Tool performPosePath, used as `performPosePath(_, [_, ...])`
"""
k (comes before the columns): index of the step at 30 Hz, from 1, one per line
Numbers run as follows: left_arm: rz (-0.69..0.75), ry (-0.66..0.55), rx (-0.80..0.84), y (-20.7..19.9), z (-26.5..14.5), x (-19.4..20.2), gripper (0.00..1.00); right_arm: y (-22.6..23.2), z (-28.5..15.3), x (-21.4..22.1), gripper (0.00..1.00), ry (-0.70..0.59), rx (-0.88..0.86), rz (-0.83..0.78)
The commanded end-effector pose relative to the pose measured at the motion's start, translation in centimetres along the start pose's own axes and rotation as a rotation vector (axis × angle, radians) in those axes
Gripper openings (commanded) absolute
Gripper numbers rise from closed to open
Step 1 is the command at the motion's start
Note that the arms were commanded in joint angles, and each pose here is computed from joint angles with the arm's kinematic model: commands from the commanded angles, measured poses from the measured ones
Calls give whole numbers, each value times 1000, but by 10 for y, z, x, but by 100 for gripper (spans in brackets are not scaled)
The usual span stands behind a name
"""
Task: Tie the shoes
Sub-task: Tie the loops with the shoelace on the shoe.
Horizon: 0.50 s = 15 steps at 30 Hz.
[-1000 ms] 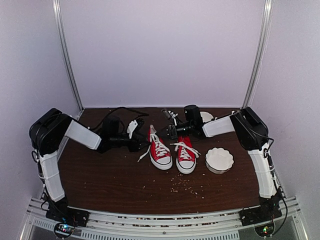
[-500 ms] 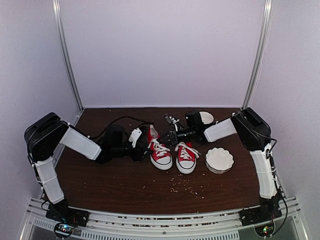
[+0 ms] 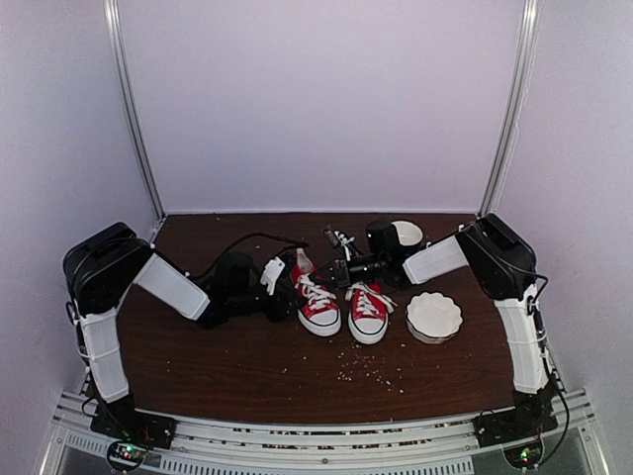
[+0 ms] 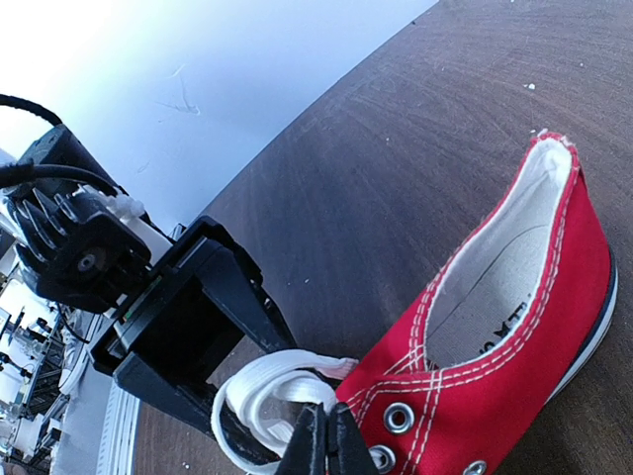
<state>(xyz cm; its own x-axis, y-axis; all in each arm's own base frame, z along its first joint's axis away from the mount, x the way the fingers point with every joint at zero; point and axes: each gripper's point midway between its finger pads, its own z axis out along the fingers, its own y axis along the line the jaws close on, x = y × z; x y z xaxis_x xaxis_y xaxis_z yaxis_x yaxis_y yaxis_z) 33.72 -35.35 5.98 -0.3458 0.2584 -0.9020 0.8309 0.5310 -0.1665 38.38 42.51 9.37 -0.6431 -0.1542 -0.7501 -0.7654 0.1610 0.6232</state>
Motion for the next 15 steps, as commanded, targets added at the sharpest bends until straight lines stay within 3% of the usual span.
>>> performPosePath(1, [29, -83, 53, -8, 11, -26, 36, 13, -1, -18, 0, -30, -5, -39])
performPosePath(8, [24, -97, 59, -8, 16, -31, 30, 11, 1, -16, 0, -21, -10, -32])
performPosePath(15, [18, -49, 53, -7, 14, -21, 6, 11, -8, -18, 0, -26, 4, -38])
